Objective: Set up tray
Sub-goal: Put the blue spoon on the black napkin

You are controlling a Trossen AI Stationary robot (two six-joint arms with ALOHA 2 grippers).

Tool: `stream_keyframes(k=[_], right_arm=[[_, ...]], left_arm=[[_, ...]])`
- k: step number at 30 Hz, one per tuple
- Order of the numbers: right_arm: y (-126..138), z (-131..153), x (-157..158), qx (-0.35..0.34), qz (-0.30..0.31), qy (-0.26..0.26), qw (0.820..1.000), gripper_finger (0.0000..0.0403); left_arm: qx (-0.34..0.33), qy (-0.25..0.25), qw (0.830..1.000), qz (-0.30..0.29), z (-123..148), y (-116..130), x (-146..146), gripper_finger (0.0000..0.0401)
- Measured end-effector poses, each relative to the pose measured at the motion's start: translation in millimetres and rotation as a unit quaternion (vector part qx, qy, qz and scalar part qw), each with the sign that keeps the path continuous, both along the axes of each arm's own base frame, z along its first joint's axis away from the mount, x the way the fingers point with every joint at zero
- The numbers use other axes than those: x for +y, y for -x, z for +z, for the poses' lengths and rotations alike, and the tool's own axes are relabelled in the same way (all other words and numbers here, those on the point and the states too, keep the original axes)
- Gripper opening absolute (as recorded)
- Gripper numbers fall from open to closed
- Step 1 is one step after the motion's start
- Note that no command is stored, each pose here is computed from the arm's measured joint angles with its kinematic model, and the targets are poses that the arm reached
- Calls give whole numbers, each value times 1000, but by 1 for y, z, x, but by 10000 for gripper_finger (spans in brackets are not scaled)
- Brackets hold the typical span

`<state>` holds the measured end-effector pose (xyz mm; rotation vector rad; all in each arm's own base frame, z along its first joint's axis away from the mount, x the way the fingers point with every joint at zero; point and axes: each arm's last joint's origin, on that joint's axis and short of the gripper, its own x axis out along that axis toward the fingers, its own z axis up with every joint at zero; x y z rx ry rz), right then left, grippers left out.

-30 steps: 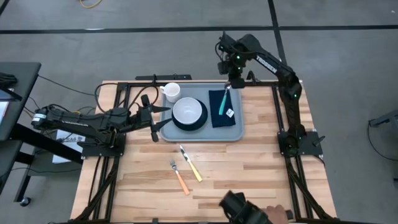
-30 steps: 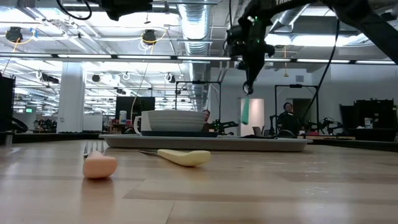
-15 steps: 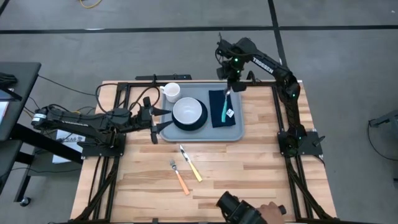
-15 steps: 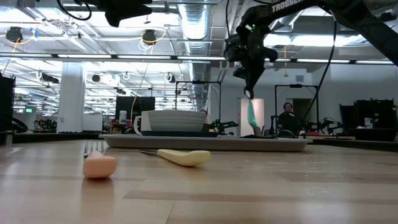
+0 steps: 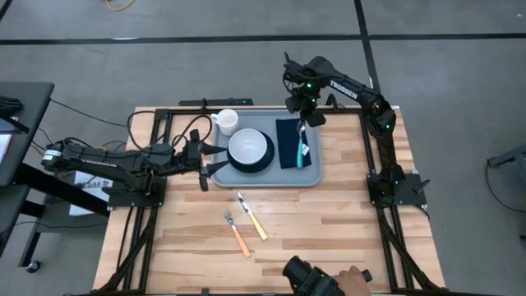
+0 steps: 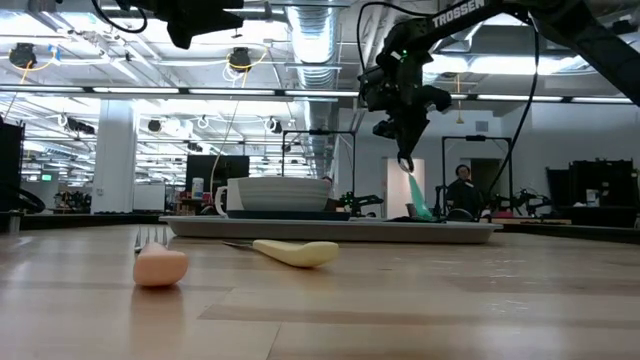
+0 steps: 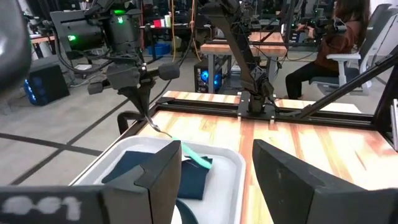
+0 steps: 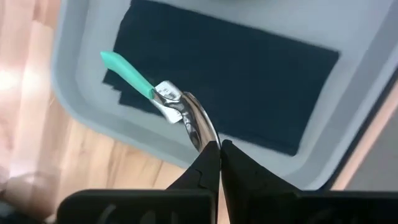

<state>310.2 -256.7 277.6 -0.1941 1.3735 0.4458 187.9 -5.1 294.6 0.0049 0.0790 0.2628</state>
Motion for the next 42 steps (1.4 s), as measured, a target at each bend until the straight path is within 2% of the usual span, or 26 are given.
stream_keyframes(k=[4,10,19,29,39,42], right_arm=[[-4,0,-3,-22,5,17,1000,0],[-5,-4,-5,-19,14,13,1000,0],[-17,-51,-25,26,7,-29,999,0],[-27,-73,-51,26,-8,-33,999,0],[-32,-105,-60,39,-13,-59,997,1],[-32,-107,-63,32,-15,-55,998,1]], left_arm=[[0,1,1000,-10,0,0,-1,187],[-1,1,1000,-12,0,0,-1,187],[-1,1,1000,-16,0,0,-1,187],[3,0,1000,-16,-1,0,-1,187],[5,0,1000,-16,-1,0,-1,187],[5,0,1000,-16,-1,0,-1,187]])
